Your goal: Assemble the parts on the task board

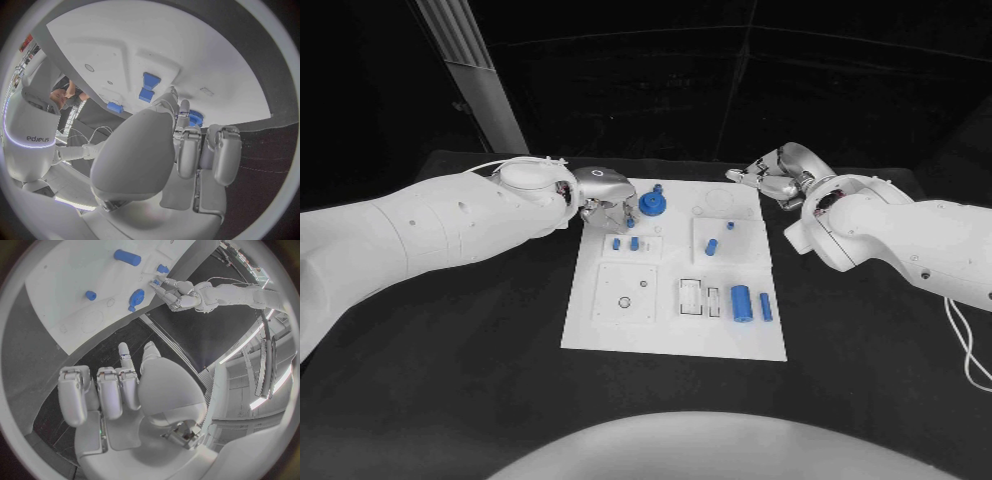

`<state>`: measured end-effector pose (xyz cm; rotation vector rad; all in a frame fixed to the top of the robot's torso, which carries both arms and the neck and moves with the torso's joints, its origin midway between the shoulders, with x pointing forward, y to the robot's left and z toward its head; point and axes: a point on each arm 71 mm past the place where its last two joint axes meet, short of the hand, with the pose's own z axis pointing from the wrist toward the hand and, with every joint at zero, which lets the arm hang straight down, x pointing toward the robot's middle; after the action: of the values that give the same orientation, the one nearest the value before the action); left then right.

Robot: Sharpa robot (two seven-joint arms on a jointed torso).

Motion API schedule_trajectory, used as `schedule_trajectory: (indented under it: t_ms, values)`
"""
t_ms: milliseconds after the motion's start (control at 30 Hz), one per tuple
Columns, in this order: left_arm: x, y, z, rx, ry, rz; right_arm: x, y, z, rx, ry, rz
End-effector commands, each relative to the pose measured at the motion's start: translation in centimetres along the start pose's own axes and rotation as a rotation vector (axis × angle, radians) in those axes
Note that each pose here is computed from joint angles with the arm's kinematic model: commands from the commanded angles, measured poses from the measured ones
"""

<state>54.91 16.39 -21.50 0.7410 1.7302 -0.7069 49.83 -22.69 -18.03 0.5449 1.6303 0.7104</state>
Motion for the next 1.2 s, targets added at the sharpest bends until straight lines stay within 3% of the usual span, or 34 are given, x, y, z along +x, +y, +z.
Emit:
schedule_trajectory:
  t_ms: [33, 367, 533, 700, 800, 933, 1067, 1100, 1167, 1200]
  values:
    - [-0.32, 0.03, -0.11, 0.005, -0.045, 0.022, 0.0, 0.1, 0.0, -0.005, 0.005, -0.001]
    - [-0.98, 0.76, -1.32, -0.014, -0.172, 0.071, -0.2, 0.0, 0.0, -0.005, -0.002, -0.001]
    - [-1.2, 1.4, -2.77, -0.03, -0.24, 0.068, -0.3, 0.0, -0.1, -0.011, -0.011, 0.001]
    - [-1.8, 1.94, -4.54, -0.031, -0.366, 0.003, -0.5, 0.0, -0.2, -0.023, -0.024, 0.003]
    - [-2.43, 2.26, -5.77, -0.03, -0.479, -0.081, -0.8, 0.0, -0.4, -0.039, -0.032, -0.001]
    - [-3.19, 2.74, -7.2, -0.052, -0.639, -0.29, -1.3, 0.1, -0.7, -0.101, -0.04, -0.061]
    - [-3.52, 3.09, -7.98, -0.083, -0.757, -0.519, -1.4, 0.5, -0.9, -0.169, -0.047, -0.15]
    - [-3.57, 3.16, -8.26, -0.091, -0.806, -0.628, -1.3, 0.7, -0.8, -0.197, -0.048, -0.189]
    - [-3.59, 3.15, -8.4, -0.094, -0.839, -0.705, -1.3, 0.8, -0.8, -0.224, -0.051, -0.227]
    - [-3.56, 3.04, -8.54, -0.09, -0.873, -0.801, -1.2, 1.0, -0.7, -0.254, -0.053, -0.269]
